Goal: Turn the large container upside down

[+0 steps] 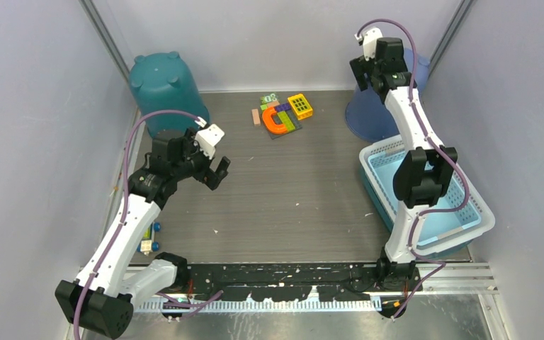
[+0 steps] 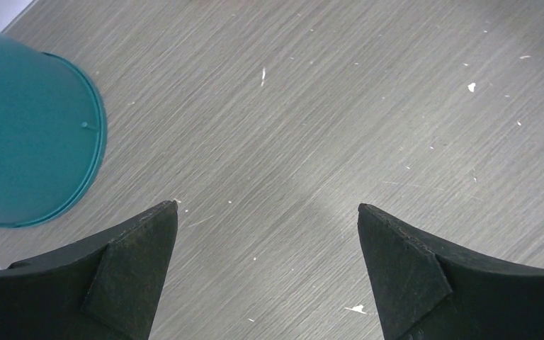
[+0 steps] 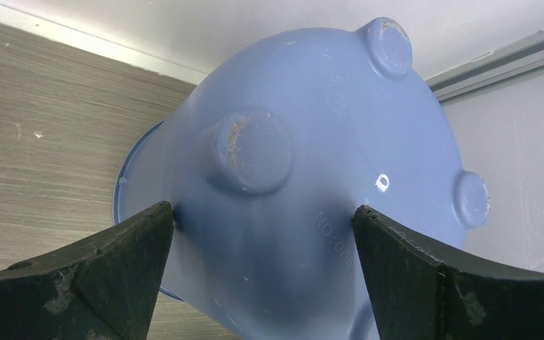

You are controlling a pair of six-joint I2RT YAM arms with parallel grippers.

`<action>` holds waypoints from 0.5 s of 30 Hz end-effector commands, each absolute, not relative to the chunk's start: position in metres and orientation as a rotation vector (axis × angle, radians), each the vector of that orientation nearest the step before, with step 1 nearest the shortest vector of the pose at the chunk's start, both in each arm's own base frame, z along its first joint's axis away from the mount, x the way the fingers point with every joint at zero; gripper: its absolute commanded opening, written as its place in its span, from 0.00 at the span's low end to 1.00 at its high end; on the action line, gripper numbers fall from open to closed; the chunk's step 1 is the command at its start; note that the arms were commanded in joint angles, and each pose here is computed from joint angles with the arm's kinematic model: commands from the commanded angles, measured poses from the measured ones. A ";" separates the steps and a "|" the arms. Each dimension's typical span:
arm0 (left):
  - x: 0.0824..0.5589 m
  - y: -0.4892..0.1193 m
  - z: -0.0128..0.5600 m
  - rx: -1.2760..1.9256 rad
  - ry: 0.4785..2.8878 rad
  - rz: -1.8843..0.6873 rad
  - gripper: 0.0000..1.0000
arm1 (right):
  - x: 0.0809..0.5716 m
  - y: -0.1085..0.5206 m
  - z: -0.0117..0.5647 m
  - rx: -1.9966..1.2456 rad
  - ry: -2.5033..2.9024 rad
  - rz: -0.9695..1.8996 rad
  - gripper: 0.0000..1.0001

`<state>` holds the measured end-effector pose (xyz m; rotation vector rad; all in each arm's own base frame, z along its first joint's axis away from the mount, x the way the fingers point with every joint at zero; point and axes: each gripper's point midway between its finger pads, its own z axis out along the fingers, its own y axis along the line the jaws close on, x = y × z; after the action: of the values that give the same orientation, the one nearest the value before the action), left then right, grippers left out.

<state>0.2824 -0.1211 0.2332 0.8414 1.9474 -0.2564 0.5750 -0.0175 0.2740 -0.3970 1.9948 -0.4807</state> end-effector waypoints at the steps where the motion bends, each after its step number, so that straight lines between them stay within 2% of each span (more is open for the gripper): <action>1: 0.272 -0.133 0.235 0.918 1.913 -0.341 1.00 | 0.573 -0.034 0.249 -0.377 2.095 -0.503 0.99; 15: 0.265 -0.141 0.221 0.995 1.936 -0.412 1.00 | 0.591 -0.043 0.252 -0.346 2.073 -0.541 1.00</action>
<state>0.2668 -0.1369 0.2196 0.9625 1.9571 -0.3809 0.5967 -0.0317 0.2741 -0.3604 1.9906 -0.5325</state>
